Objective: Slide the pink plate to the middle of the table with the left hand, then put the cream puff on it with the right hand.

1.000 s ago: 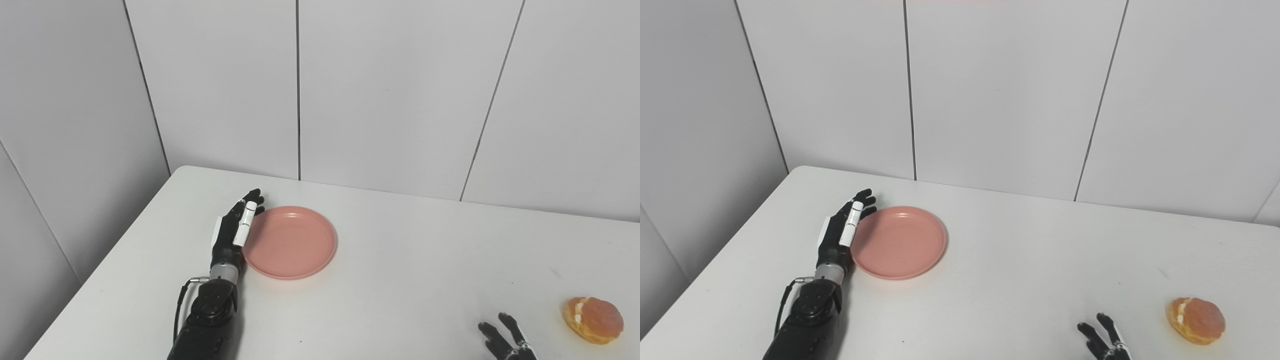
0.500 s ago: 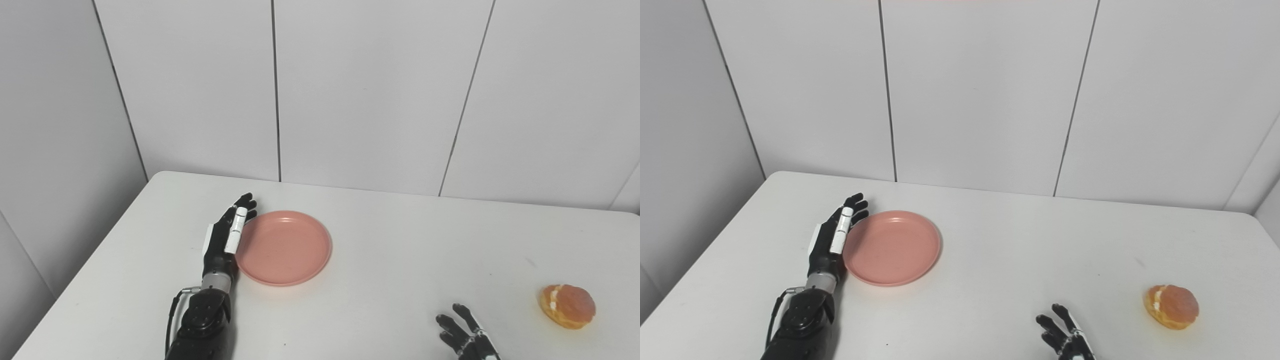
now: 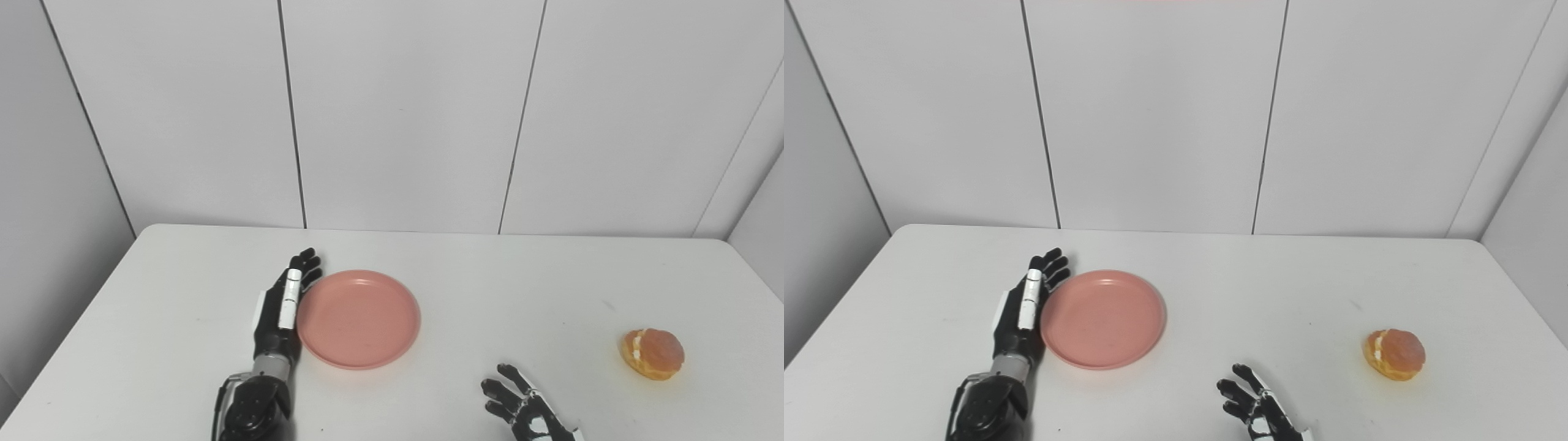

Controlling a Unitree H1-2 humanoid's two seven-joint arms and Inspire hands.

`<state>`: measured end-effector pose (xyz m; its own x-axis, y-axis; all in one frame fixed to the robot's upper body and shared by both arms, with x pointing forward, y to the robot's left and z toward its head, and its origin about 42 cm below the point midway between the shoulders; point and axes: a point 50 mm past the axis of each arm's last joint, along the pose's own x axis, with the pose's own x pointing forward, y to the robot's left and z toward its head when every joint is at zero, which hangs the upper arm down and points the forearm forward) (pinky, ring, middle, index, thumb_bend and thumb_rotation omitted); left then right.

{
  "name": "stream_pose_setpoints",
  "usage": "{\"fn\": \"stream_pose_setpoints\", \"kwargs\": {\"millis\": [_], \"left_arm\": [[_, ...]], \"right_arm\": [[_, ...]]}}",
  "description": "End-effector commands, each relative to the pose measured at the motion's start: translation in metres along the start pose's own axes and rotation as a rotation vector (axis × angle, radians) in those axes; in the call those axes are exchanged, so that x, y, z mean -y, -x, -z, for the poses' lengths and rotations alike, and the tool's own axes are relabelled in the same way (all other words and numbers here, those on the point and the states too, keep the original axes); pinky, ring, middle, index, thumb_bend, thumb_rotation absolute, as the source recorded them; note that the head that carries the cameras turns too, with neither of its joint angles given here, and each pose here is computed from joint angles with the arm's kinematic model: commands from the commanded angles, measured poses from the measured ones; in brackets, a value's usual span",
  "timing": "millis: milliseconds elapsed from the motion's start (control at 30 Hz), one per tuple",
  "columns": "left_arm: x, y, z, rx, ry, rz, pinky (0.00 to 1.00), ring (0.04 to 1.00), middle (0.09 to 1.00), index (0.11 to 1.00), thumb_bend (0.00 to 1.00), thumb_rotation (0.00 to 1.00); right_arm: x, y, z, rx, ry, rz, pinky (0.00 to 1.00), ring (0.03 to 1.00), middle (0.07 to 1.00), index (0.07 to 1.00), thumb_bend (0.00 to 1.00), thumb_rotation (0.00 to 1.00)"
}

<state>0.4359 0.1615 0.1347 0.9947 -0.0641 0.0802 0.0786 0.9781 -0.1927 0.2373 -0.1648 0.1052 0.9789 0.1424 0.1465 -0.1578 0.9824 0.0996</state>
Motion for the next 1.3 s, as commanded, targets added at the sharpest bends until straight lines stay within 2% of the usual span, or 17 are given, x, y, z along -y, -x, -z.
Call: {"fn": "stream_pose_setpoints", "kwargs": {"millis": [0, 467, 867, 1100, 1267], "left_arm": [[0.005, 0.011, 0.017, -0.108, 0.019, 0.017, 0.81, 0.860, 0.855, 0.791, 0.77, 0.93], [0.029, 0.021, 0.007, -0.118, 0.019, 0.059, 0.84, 0.856, 0.861, 0.784, 0.76, 0.97], [0.028, 0.021, 0.012, -0.127, 0.018, 0.068, 0.85, 0.876, 0.883, 0.799, 0.77, 0.97], [0.026, 0.022, 0.015, -0.137, 0.022, 0.061, 0.86, 0.867, 0.868, 0.790, 0.77, 0.96], [0.028, 0.022, 0.019, -0.142, 0.009, 0.072, 0.84, 0.865, 0.858, 0.782, 0.75, 0.96]], "right_arm": [[-0.007, 0.005, 0.016, -0.107, -0.014, -0.003, 0.80, 0.812, 0.763, 0.831, 0.84, 0.92], [-0.025, 0.001, 0.016, -0.091, -0.002, -0.013, 0.76, 0.781, 0.760, 0.829, 0.81, 0.87], [-0.030, 0.002, 0.018, -0.085, 0.011, -0.008, 0.78, 0.793, 0.779, 0.845, 0.80, 0.90], [-0.026, 0.002, 0.013, 0.014, 0.105, 0.014, 0.79, 0.819, 0.794, 0.847, 0.76, 0.90], [-0.024, -0.001, -0.005, 0.126, 0.183, 0.044, 0.77, 0.819, 0.794, 0.836, 0.77, 0.89]]}}
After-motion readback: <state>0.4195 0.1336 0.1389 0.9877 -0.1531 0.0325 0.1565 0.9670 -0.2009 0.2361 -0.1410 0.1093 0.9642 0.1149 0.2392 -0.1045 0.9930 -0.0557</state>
